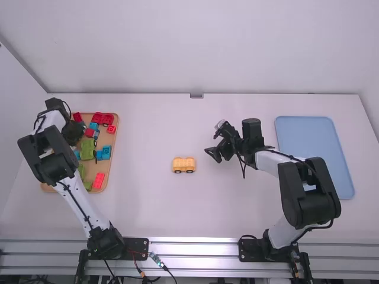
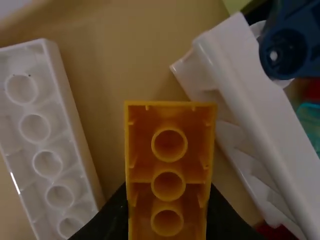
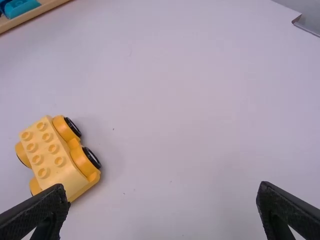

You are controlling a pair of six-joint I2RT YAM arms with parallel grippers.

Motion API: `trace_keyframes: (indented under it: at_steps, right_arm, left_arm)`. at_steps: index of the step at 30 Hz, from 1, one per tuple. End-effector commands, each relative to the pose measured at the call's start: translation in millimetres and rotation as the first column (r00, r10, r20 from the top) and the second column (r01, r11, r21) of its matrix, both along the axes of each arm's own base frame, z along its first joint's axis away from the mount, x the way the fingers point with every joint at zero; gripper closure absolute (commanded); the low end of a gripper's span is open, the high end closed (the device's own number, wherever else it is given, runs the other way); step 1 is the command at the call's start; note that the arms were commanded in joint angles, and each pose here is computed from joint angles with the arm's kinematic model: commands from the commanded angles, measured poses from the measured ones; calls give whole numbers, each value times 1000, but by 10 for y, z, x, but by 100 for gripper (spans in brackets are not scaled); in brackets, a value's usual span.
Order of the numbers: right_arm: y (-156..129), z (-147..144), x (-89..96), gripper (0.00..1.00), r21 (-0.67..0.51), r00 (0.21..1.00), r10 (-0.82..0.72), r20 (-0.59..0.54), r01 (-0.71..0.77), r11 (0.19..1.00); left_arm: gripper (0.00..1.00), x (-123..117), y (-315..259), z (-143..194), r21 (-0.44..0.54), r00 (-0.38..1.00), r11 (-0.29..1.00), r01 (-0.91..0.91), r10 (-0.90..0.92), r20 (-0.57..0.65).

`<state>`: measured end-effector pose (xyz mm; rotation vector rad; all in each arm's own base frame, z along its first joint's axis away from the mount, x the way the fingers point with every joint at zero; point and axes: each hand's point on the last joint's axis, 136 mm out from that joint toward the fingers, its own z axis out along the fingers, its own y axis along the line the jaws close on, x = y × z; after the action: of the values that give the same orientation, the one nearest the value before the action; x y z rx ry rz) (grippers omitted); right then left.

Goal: Assemble lego blocks to make yellow taxi

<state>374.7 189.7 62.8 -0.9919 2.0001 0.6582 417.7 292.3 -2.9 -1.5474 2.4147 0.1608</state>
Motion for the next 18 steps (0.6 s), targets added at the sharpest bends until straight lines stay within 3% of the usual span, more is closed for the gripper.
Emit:
trace_keyframes:
  at_steps: [1, 2, 5, 12, 18]
  right_arm:
    - [8, 105, -12, 1, 10, 1000, 2, 21, -3, 1000]
    - [8, 105, -12, 1, 10, 1000, 2, 21, -2, 1000]
    - [12, 105, -14, 1, 10, 1000, 4, 21, -4, 1000]
    - [8, 106, -11, 1, 10, 1000, 2, 21, -3, 1000]
    - [19, 124, -8, 1, 17, 1000, 8, 28, -8, 1000]
  left_arm:
    - [78, 6, 71, 62, 15, 1000, 1000, -2, 2, 7]
    - [87, -7, 84, 65, 24, 1000, 1000, -5, 5, 0]
    - [98, -53, 123, 71, 48, 1000, 999, -10, 12, -24]
    - [98, -56, 126, 138, 52, 1000, 999, -1, 3, -28]
    - [98, 35, 93, 477, 66, 996, 994, 81, -79, -41]
